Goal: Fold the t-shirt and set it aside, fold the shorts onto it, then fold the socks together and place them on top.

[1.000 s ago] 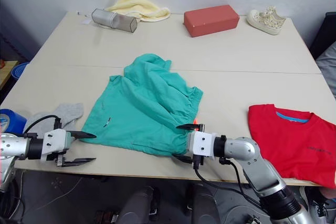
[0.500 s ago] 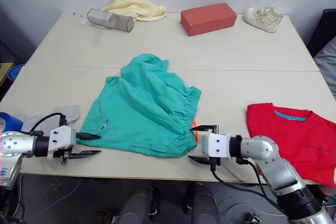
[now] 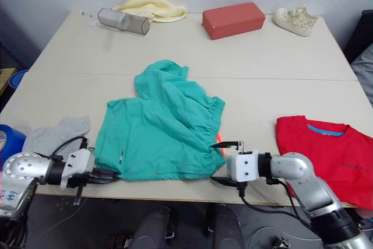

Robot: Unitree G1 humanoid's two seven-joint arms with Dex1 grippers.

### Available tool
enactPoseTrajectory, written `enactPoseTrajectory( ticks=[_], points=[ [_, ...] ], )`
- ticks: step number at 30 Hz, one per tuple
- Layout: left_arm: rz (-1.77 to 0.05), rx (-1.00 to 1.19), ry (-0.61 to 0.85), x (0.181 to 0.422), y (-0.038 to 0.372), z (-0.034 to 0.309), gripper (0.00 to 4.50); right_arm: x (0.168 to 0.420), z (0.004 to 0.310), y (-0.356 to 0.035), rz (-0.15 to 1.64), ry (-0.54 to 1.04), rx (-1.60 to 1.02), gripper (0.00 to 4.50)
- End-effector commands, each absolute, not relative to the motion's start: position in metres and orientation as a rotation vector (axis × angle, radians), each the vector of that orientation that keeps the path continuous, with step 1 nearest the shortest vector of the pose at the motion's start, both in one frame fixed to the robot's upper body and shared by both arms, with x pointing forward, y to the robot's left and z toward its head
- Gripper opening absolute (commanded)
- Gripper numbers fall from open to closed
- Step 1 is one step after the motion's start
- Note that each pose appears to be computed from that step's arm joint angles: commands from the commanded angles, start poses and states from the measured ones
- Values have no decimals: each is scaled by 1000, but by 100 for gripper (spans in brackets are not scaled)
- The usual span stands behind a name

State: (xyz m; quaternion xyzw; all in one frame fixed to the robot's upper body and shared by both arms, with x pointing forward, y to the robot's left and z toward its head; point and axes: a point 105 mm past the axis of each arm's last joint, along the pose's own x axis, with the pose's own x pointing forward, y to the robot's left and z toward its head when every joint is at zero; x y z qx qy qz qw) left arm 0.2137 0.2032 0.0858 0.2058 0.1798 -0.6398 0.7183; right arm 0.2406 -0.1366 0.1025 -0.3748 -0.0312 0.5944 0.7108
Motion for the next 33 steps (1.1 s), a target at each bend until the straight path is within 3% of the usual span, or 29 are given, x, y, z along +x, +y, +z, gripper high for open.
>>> enactPoseTrajectory(
  ticks=[1,10,20,28,30,33],
  points=[
    [-1409,464,363,214,198,97,0,237,113,-140,1313,-113,-832,325],
    [-1371,499,374,217,208,93,0,241,102,-143,1294,-90,-860,4],
    [-1520,329,423,180,189,99,0,206,107,-168,1418,-28,-769,4],
    [-1646,218,573,146,176,96,0,169,102,-192,1508,172,-604,4],
    [-1623,235,591,151,178,95,0,169,106,-188,1501,175,-561,4],
    [-1531,270,526,180,182,104,0,183,122,-182,1447,120,-515,4]
  ],
)
